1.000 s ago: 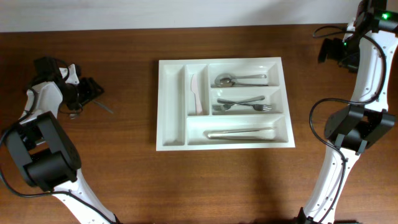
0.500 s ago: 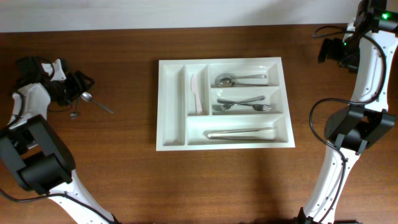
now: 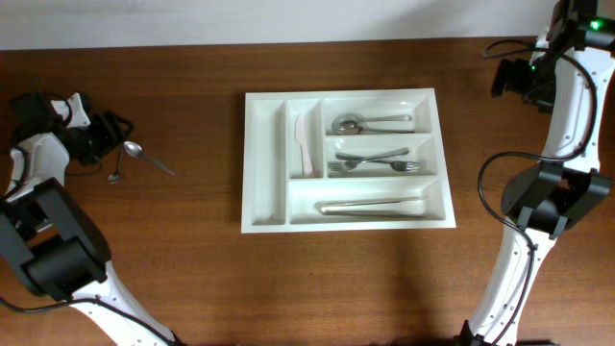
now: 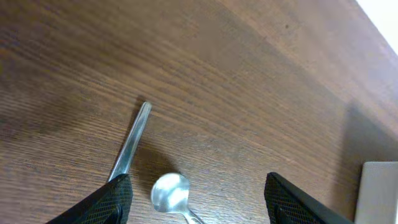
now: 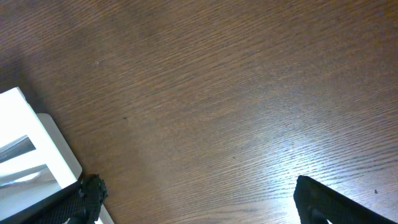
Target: Pack container
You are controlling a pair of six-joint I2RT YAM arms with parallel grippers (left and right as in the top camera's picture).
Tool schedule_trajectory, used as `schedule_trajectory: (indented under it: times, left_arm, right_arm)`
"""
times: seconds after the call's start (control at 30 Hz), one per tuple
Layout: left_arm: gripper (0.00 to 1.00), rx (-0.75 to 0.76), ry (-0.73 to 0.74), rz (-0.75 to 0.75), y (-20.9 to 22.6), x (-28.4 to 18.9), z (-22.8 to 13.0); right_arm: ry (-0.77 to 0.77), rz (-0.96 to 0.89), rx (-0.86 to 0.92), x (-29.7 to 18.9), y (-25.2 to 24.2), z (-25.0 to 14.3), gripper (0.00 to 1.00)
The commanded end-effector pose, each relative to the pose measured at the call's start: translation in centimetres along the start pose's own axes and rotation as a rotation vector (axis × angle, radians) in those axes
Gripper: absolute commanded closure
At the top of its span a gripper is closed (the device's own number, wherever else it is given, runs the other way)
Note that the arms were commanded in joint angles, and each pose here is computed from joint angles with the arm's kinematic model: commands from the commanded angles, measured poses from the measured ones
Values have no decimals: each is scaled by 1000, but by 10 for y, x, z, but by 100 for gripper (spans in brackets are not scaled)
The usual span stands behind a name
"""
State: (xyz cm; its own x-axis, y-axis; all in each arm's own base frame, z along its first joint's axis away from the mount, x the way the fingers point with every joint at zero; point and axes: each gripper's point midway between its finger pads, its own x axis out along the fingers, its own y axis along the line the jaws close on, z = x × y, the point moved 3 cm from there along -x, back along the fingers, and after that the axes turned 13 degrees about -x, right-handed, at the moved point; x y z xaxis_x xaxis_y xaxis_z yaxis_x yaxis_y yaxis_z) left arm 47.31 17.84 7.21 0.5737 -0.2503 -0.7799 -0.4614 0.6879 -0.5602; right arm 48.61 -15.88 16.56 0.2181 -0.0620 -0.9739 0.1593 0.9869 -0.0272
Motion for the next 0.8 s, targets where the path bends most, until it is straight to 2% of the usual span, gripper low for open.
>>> schedule_trajectory:
  times: [0.0, 0.47, 0.53, 0.57, 0.63, 0.77]
  left_arm:
    - [33, 9, 23, -12, 5, 12, -2]
    - [35, -4, 73, -31, 9, 30, -14]
    - [41, 0, 74, -33, 7, 31, -14]
    - [49, 4, 76, -35, 5, 32, -15]
    - [57, 8, 80, -36, 2, 33, -16]
    - [68, 14, 82, -34, 0, 35, -18]
  right_arm:
    - [-33, 2, -11, -13, 2, 4, 1]
    - [-33, 2, -11, -13, 2, 4, 1]
    - [-33, 2, -11, -13, 2, 4, 1]
    - [-33, 2, -11, -13, 2, 4, 1]
    - [-33, 2, -11, -13, 2, 4, 1]
    - [-33, 2, -11, -13, 2, 4, 1]
